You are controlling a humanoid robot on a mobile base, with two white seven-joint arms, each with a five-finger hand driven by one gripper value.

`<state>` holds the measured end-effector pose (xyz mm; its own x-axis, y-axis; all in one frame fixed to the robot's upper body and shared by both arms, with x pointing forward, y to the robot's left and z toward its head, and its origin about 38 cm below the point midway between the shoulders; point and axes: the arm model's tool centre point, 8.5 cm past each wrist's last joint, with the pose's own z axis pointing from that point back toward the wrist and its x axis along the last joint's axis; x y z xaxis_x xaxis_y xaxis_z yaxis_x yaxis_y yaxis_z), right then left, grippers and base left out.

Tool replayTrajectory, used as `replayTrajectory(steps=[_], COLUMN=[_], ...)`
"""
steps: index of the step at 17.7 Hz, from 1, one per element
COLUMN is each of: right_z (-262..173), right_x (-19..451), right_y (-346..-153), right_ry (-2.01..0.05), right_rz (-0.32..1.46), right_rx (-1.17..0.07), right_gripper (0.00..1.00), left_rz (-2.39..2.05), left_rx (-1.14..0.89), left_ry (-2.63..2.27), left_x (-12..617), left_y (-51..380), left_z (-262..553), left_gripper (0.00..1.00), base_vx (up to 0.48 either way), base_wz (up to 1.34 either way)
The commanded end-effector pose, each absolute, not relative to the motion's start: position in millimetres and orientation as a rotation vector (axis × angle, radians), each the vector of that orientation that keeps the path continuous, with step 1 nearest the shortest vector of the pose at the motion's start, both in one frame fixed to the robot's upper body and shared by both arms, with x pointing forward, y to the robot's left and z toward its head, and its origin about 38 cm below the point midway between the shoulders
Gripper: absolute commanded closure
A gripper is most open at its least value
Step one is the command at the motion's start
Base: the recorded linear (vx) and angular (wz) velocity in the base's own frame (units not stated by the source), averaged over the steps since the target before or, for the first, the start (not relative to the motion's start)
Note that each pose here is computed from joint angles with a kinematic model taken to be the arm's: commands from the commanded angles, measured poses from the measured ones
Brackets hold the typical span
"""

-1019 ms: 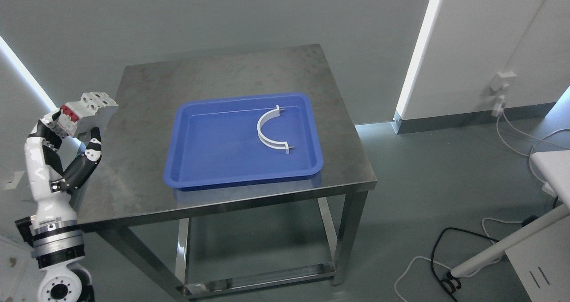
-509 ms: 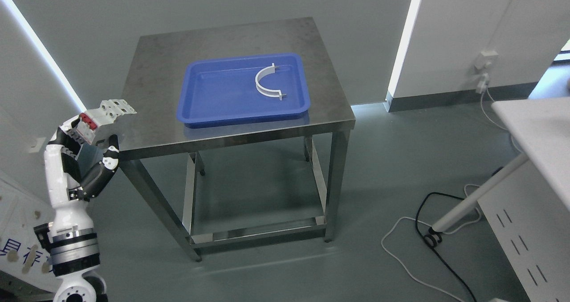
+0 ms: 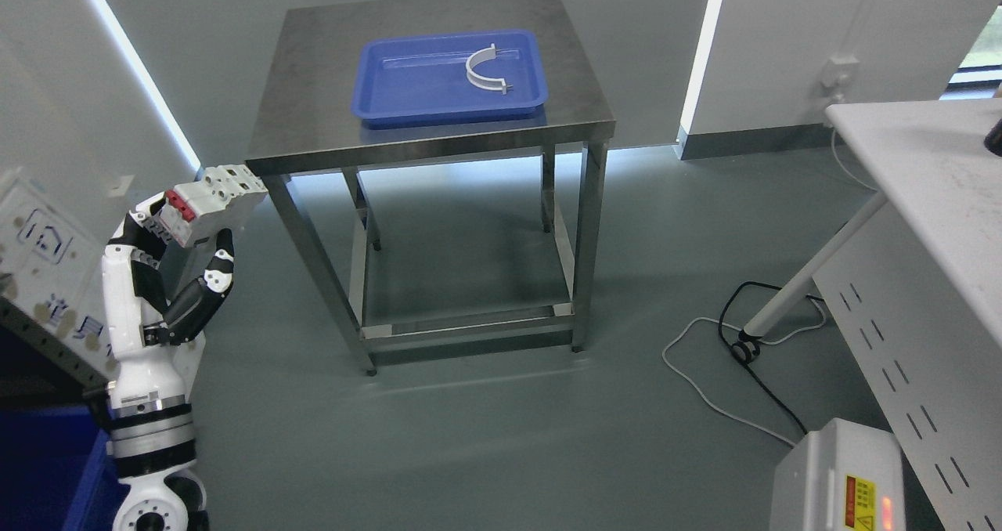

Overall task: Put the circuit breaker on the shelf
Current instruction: 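Hold the breaker in the left hand while turning toward the bin shelf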

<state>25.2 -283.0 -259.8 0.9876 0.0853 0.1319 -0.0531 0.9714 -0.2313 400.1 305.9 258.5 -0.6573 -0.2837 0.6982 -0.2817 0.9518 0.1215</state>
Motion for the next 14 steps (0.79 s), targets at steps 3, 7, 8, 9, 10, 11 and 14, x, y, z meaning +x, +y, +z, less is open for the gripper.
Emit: replayTrajectory(steps=[3, 7, 8, 9, 10, 11, 14], right_z=[-259, -259, -259, -259, -259, -259, -259], right_x=[19, 19, 19, 19, 19, 19, 19], right_y=[-293.2, -293.2, -293.2, -293.2, -293.2, -293.2, -293.2], right_ry=[-0.077, -0.077, -0.077, -0.077, -0.077, -0.077, -0.077], right_rz=[0.094, 0.094, 0.094, 0.094, 0.094, 0.094, 0.094], right_rx=[-0.247, -0.247, -0.247, -0.247, -0.247, -0.247, -0.247], right_gripper=[0.00, 0.00, 0.00, 0.00, 0.00, 0.00, 0.00], left_rz=[-0.016, -0.102, -0.111, -0.122, -0.148, -0.187, -0.324], left_rx=[0.371, 0.343, 0.342, 0.338, 0.330, 0.319, 0.331], left_ry=[-2.454, -2.459, -2.461, -2.464, -2.475, -2.482, -2.472], left_x=[417, 421, 421, 421, 422, 423, 428], left_y=[296, 293, 293, 292, 290, 287, 291], left_z=[322, 331, 331, 332, 338, 343, 363], left_gripper=[0.85, 0.84, 0.84, 0.84, 0.84, 0.84, 0.84], base_vx=[-0.412, -0.397, -0.383, -0.320, -0.245, -0.245, -0.209], base_wz=[0.39, 0.51, 0.59, 0.93, 1.03, 1.03, 1.19])
